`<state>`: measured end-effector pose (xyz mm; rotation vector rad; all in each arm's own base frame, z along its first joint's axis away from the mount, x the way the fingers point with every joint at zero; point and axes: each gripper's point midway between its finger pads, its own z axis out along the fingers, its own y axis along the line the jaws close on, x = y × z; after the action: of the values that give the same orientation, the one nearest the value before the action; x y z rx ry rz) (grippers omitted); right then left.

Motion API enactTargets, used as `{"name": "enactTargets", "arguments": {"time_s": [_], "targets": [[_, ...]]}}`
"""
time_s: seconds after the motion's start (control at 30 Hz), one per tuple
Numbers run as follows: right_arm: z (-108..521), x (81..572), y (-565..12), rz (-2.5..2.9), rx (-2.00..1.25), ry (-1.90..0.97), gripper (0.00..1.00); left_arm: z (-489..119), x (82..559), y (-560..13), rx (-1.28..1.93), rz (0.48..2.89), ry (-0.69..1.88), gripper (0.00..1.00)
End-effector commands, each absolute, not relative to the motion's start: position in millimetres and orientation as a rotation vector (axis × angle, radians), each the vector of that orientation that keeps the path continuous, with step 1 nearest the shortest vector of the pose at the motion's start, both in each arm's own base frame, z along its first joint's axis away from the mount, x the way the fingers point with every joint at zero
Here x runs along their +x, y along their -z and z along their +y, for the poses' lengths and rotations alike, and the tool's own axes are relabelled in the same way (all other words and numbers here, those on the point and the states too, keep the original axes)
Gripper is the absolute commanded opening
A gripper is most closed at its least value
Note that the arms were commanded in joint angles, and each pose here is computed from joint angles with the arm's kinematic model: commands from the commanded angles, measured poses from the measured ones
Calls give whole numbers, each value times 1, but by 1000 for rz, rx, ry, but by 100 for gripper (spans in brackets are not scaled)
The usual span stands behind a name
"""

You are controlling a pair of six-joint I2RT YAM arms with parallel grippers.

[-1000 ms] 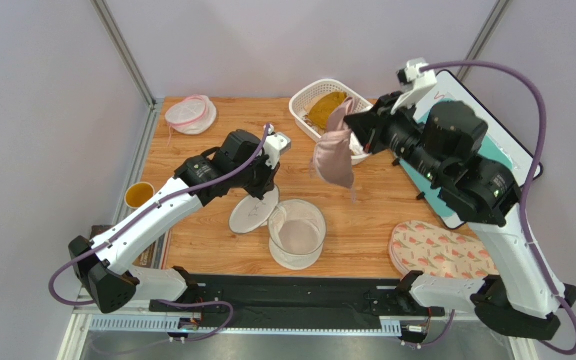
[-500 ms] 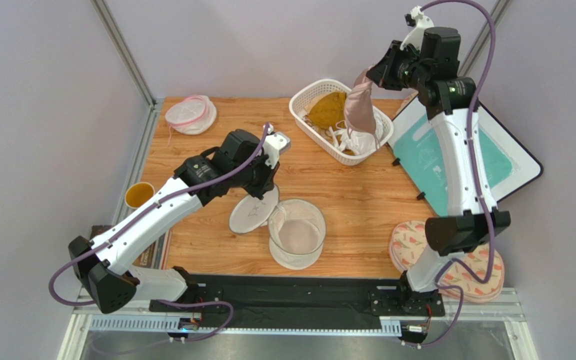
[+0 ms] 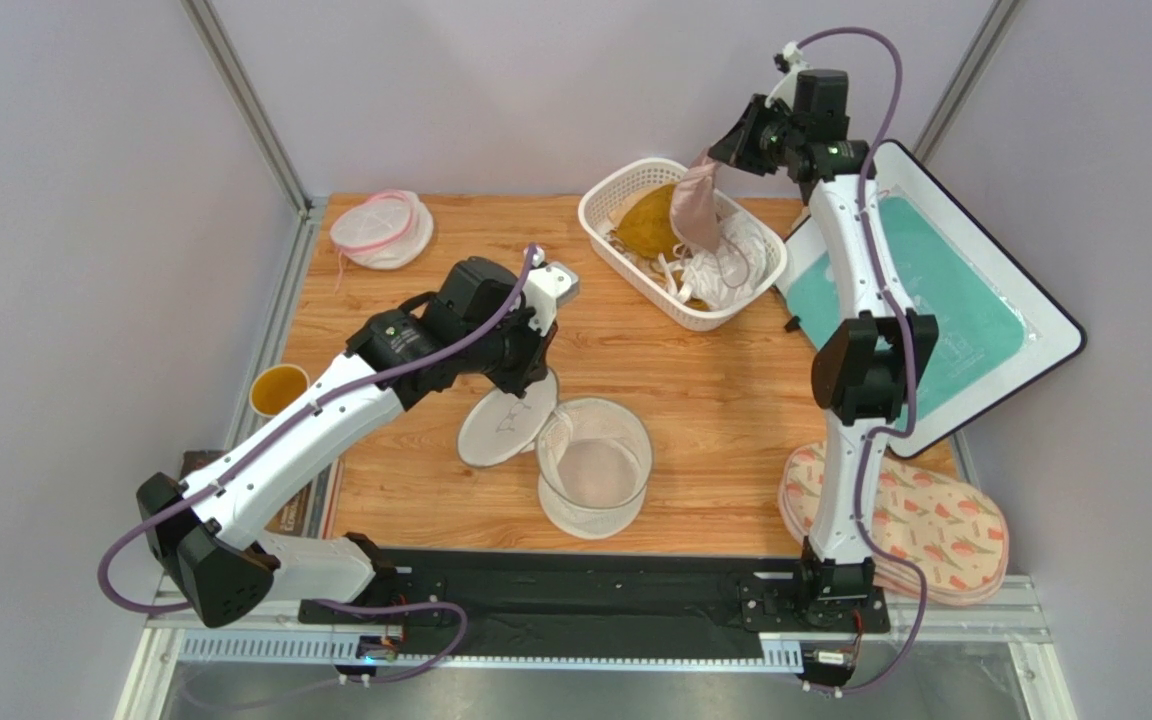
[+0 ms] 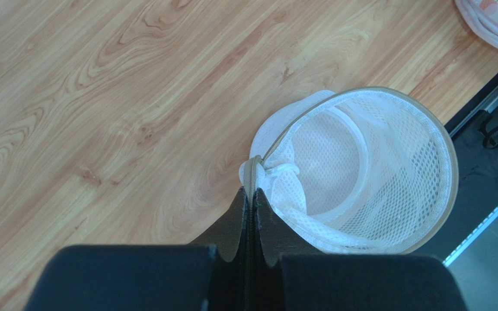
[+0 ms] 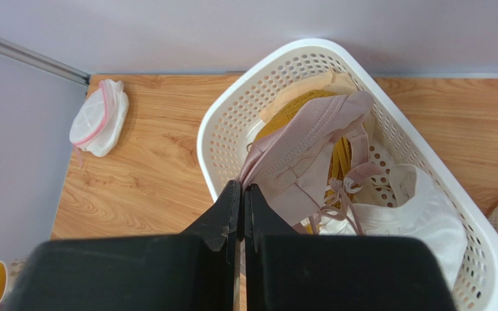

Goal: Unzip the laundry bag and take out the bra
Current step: Place the bra in the bin.

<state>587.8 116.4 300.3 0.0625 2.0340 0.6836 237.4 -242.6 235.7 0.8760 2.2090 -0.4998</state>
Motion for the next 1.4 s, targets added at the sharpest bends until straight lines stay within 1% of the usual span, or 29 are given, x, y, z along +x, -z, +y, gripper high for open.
{"name": "enactTargets", "arguments": {"time_s": [0.0, 0.07, 0.1, 0.17, 0.2, 0.27, 0.3, 0.33, 0.37, 0.4, 0.47, 0.53, 0.57, 0.63, 0.67, 0.73, 0.77, 0.83, 0.87, 0.93, 0.97, 1.0, 1.07, 1.1, 1.17, 1.2, 1.27, 1.33, 1.37], "targets": [[124, 614, -285, 1995, 70, -721, 0, -241, 236, -239, 875, 2202, 514, 0], [124, 617, -269, 2022, 76, -721, 1, -240, 237, -237, 871, 2207, 512, 0], [123, 619, -260, 2038, 83, -712, 7, -240, 238, -238, 869, 2207, 511, 0], [120, 620, -254, 2049, 92, -689, 37, -240, 239, -237, 866, 2207, 509, 0], [116, 619, -252, 2056, 95, -661, 54, -240, 238, -238, 866, 2208, 513, 0], [113, 616, -257, 2050, 92, -634, 68, -240, 238, -237, 866, 2210, 514, 0], [110, 614, -255, 2057, 92, -611, 78, -240, 238, -236, 866, 2216, 518, 0], [107, 609, -270, 2034, 86, -597, 86, -241, 238, -237, 865, 2214, 518, 0], [106, 606, -274, 2029, 85, -586, 87, -240, 238, -237, 866, 2216, 518, 0], [101, 603, -278, 2027, 90, -561, 100, -240, 239, -237, 859, 2218, 518, 0], [97, 590, -304, 1988, 82, -537, 100, -239, 239, -239, 855, 2220, 516, 0], [93, 580, -306, 1995, 92, -509, 100, -241, 240, -241, 854, 2231, 519, 0], [92, 568, -327, 1962, 81, -507, 100, -239, 239, -239, 855, 2252, 511, 0], [91, 553, -321, 1988, 83, -494, 100, -241, 242, -245, 834, 2262, 505, 0], [93, 538, -335, 1966, 68, -492, 100, -239, 241, -246, 829, 2273, 499, 0], [95, 522, -340, 1962, 56, -484, 100, -239, 245, -258, 802, 2264, 487, 0], [98, 505, -337, 1972, 46, -485, 100, -234, 242, -259, 801, 2289, 472, 0], [101, 488, -329, 1989, 43, -491, 100, -230, 246, -265, 774, 2305, 427, 0], [105, 477, -312, 2022, 49, -499, 100, -227, 244, -264, 762, 2328, 416, 0], [108, 453, -318, 2001, 45, -514, 100, -226, 243, -265, 740, 2339, 417, 0], [114, 441, -296, 2041, 47, -530, 99, -226, 242, -264, 725, 2351, 418, 0], [118, 426, -308, 2010, 27, -557, 99, -227, 240, -262, 723, 2359, 415, 0], [133, 406, -299, 2032, -10, -585, 99, -230, 237, -256, 723, 2386, 397, 0], [138, 393, -285, 2064, -22, -586, 99, -227, 239, -254, 710, 2392, 353, 0], [153, 366, -289, 2049, -74, -627, 99, -228, 239, -248, 717, 2401, 301, 0], [157, 353, -269, 2093, -67, -643, 99, -229, 239, -246, 707, 2407, 290, 0], [171, 326, -277, 2053, -116, -708, 99, -229, 240, -241, 698, 2419, 263, 0], [177, 304, -256, 2084, -124, -744, 99, -229, 241, -238, 683, 2431, 246, 0], [185, 290, -261, 2054, -157, -773, 99, -230, 242, -236, 682, 2436, 227, 0]]}}
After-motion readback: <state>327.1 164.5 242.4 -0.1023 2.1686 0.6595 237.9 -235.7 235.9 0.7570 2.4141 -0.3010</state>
